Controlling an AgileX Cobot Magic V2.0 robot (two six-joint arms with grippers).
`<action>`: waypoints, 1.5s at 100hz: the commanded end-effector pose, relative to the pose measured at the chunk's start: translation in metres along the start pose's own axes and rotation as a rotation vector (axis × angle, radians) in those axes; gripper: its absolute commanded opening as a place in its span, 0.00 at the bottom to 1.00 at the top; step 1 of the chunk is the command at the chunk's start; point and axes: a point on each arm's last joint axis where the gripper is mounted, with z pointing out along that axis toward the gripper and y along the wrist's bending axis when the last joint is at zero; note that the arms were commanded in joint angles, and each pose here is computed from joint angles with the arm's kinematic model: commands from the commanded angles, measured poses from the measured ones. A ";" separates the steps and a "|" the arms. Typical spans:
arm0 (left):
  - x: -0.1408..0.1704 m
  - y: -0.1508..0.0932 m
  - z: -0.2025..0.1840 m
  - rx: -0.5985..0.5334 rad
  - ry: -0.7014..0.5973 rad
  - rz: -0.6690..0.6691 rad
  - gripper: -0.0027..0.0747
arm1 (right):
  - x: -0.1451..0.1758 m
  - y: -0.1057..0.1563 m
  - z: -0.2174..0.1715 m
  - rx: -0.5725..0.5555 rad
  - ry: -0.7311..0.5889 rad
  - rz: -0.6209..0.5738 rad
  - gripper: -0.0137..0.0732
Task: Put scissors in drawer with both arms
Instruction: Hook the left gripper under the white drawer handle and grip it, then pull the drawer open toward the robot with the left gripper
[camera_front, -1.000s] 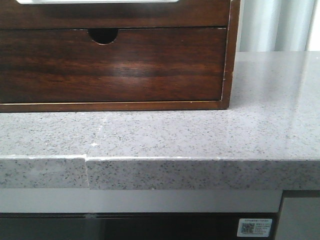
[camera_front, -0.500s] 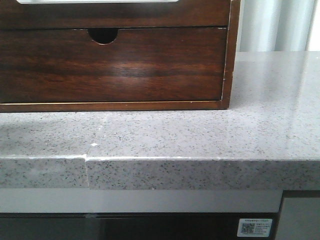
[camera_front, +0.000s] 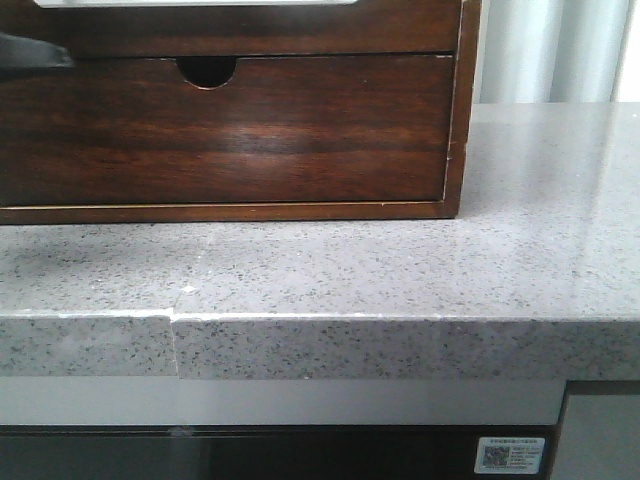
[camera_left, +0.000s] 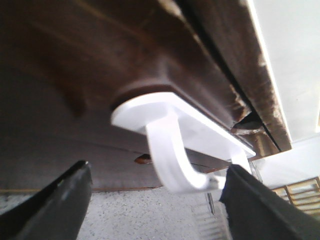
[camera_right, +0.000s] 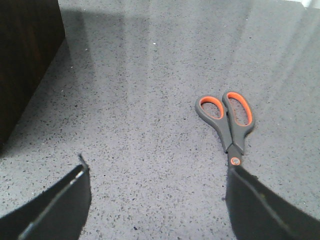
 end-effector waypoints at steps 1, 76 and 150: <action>-0.014 -0.021 0.002 0.143 -0.032 -0.018 0.70 | -0.018 -0.003 -0.005 0.024 -0.102 0.003 0.74; -0.018 -0.023 0.010 0.205 0.024 -0.015 0.20 | -0.018 -0.003 -0.005 0.024 -0.102 0.001 0.74; 0.054 -0.053 -0.057 0.223 0.099 0.266 0.11 | -0.017 -0.004 -0.005 0.027 -0.101 -0.006 0.74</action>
